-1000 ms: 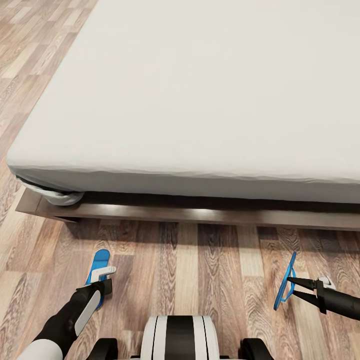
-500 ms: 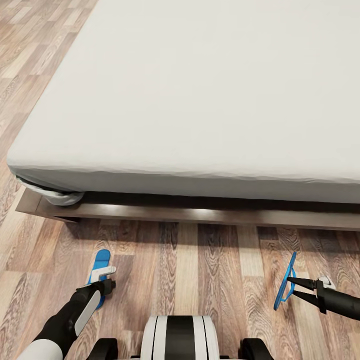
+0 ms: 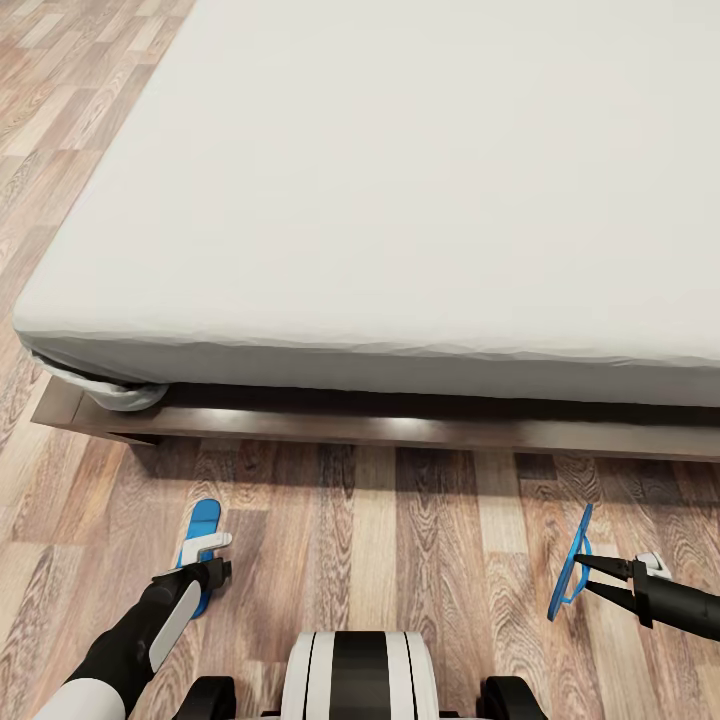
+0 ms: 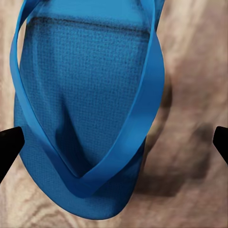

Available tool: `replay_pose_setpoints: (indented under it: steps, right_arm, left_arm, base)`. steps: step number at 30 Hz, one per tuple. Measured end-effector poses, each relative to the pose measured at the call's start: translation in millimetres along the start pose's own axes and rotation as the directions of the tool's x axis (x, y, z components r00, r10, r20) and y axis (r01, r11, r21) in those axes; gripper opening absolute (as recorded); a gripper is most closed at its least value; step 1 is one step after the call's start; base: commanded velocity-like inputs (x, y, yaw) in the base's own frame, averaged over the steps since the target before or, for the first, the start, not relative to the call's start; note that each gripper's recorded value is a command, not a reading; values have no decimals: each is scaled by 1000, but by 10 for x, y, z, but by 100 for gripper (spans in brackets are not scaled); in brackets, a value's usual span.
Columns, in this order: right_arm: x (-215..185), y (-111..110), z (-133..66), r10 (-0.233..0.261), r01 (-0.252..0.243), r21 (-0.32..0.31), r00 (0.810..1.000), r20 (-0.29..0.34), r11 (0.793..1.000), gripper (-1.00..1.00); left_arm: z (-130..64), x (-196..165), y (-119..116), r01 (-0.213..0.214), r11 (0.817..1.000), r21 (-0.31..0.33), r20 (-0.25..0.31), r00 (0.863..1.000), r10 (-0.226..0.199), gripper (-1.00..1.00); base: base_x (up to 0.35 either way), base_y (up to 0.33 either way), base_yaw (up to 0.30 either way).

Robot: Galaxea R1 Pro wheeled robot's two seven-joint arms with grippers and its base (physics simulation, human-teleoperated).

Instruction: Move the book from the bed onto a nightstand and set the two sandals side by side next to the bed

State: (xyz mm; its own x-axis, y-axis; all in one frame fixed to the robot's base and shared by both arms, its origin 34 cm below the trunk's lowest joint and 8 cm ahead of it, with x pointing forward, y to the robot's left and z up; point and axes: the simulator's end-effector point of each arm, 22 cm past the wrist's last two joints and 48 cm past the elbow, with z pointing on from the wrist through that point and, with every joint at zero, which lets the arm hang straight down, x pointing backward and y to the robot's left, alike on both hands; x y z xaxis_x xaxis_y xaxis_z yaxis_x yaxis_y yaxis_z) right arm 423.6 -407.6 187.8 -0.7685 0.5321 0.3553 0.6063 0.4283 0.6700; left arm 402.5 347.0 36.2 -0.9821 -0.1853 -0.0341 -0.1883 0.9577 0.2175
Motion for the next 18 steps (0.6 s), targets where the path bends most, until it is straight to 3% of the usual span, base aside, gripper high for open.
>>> replay_pose_setpoints:
  steps: [18]
  right_arm:
    - [-54,261,-125,-42,43,-31,999,29,999,-100]
  left_arm:
    - [-233,-297,-30,17,999,31,60,998,-19,100]
  base:
    - [0,0,0]
